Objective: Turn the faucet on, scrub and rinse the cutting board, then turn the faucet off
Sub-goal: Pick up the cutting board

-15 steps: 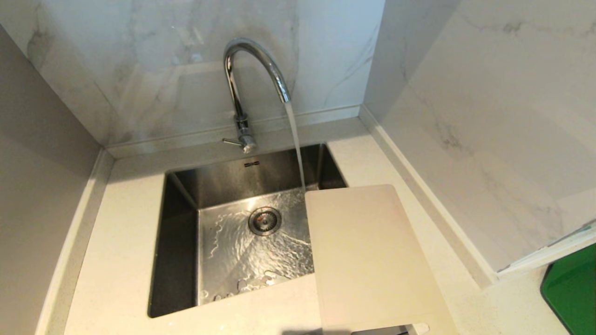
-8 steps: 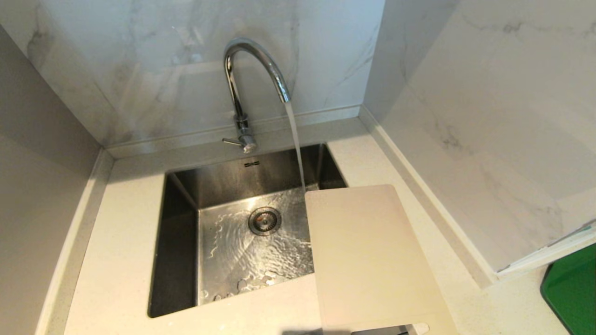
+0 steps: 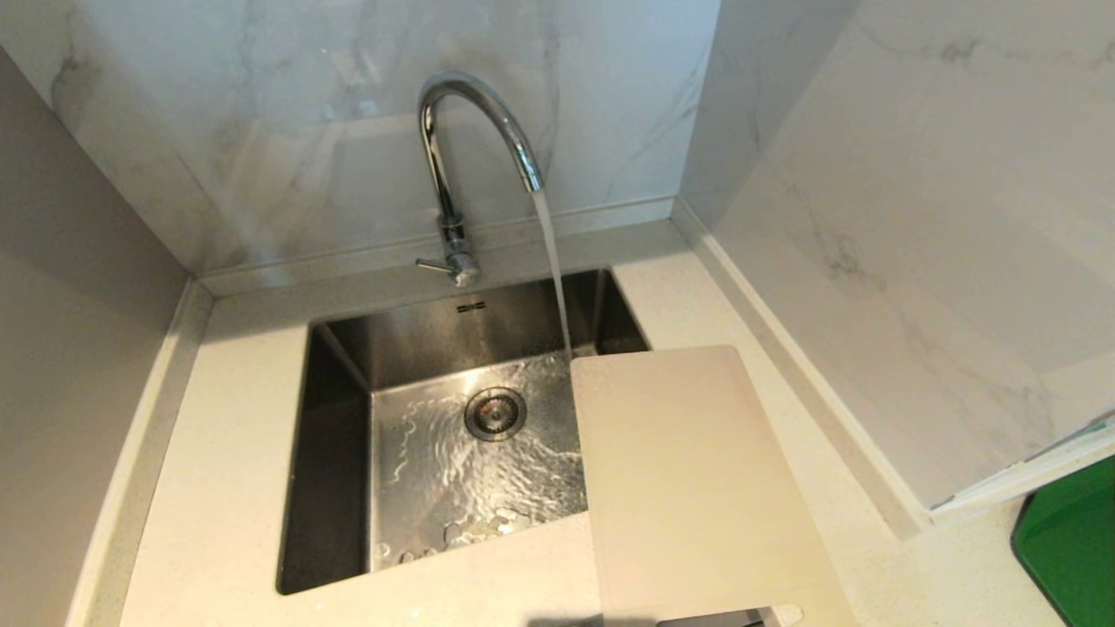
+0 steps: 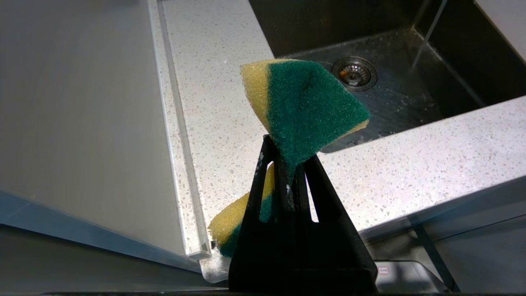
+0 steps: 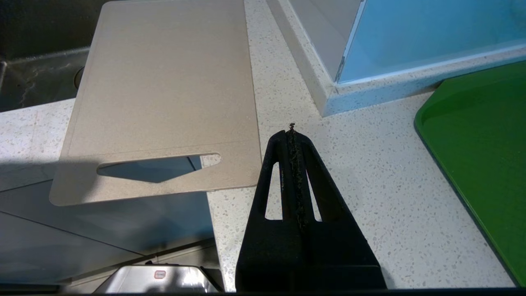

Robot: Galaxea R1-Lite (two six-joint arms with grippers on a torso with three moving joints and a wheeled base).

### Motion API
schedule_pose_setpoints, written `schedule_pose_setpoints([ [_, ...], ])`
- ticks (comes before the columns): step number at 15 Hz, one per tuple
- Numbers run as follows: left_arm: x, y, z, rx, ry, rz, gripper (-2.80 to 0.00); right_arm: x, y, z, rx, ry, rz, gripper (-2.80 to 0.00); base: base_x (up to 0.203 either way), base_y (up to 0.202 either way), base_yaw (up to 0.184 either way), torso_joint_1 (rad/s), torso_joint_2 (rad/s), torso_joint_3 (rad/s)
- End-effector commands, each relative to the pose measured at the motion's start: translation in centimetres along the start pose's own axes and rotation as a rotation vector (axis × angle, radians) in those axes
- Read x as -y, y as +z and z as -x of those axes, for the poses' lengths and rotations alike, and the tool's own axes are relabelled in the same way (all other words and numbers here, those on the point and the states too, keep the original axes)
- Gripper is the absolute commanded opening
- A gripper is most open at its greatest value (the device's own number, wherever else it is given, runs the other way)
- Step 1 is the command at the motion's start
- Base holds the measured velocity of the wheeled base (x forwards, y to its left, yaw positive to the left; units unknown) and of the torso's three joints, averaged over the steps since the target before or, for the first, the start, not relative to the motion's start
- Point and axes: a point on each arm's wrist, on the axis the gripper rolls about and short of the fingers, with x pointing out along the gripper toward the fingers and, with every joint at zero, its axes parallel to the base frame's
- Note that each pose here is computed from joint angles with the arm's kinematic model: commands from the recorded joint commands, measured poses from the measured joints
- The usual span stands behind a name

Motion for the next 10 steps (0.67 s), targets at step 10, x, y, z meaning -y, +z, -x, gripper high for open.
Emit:
schedule_pose_setpoints([
  [10,0.00,-0.04,-0.01,-0.001,0.000,0.000,-2.80,-0.02,0.76,0.34,-0.050,0.008,0.023,-2.80,0.000,0.000,0.000,0.000,0.00,0.000],
])
